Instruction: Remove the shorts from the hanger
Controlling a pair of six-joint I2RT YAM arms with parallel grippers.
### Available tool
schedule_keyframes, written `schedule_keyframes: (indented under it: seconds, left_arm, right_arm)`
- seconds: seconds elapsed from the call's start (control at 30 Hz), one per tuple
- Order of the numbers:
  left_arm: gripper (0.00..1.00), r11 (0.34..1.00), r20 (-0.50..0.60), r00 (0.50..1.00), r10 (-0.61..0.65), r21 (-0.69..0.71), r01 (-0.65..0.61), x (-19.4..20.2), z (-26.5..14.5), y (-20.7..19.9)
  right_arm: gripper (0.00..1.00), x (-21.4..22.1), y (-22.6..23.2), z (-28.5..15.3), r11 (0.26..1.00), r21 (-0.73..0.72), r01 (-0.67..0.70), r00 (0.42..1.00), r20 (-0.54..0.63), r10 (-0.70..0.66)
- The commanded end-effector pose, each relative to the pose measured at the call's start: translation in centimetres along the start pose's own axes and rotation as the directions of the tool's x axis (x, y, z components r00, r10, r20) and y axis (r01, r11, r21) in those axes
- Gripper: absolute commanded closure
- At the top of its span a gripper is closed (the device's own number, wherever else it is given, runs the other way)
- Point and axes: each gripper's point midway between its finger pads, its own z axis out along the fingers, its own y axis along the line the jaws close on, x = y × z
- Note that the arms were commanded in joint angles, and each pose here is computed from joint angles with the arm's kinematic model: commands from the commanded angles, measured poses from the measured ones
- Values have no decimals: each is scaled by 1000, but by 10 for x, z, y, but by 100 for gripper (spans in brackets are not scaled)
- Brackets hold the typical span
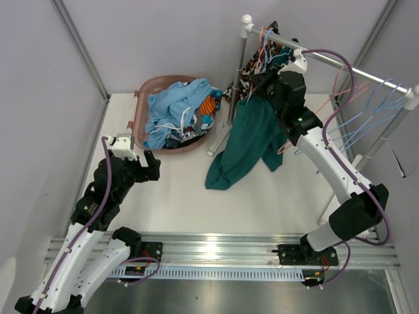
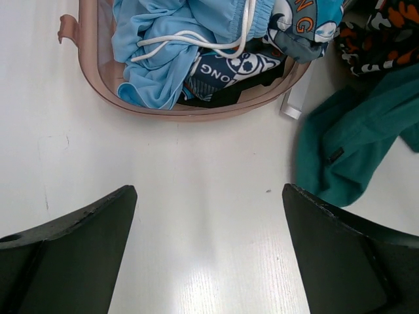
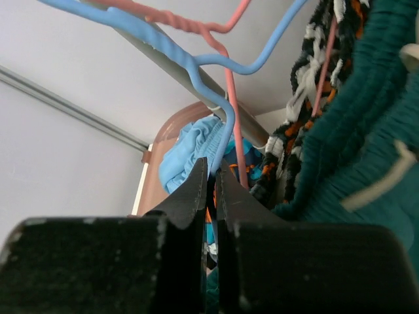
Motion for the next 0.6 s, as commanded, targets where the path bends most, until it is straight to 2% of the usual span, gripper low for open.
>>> schedule_keyframes:
  seconds: [0.0,0.27,0.43,0.57]
  left_arm:
    - [1,1000,27,1000,-12,-4,12,-6,3,-1]
    - [1,1000,70,998,-3,31,1,-20,-3,-8]
    - [1,996,147,989,-33,88,20,-62,-17,-23]
    - [1,981,164,986,-14,193,-18,-95,-18,-55]
  right_arm:
    - [100,-35,15,-21,999,-34,3,996,94,0]
    - [100,-75,33,-65,995,-100,-7,985,170,24]
    - [100,-93,44,-87,990,-138,-5,979,200,33]
    - [100,-100,51,-102,985,-172,-22,978,202,57]
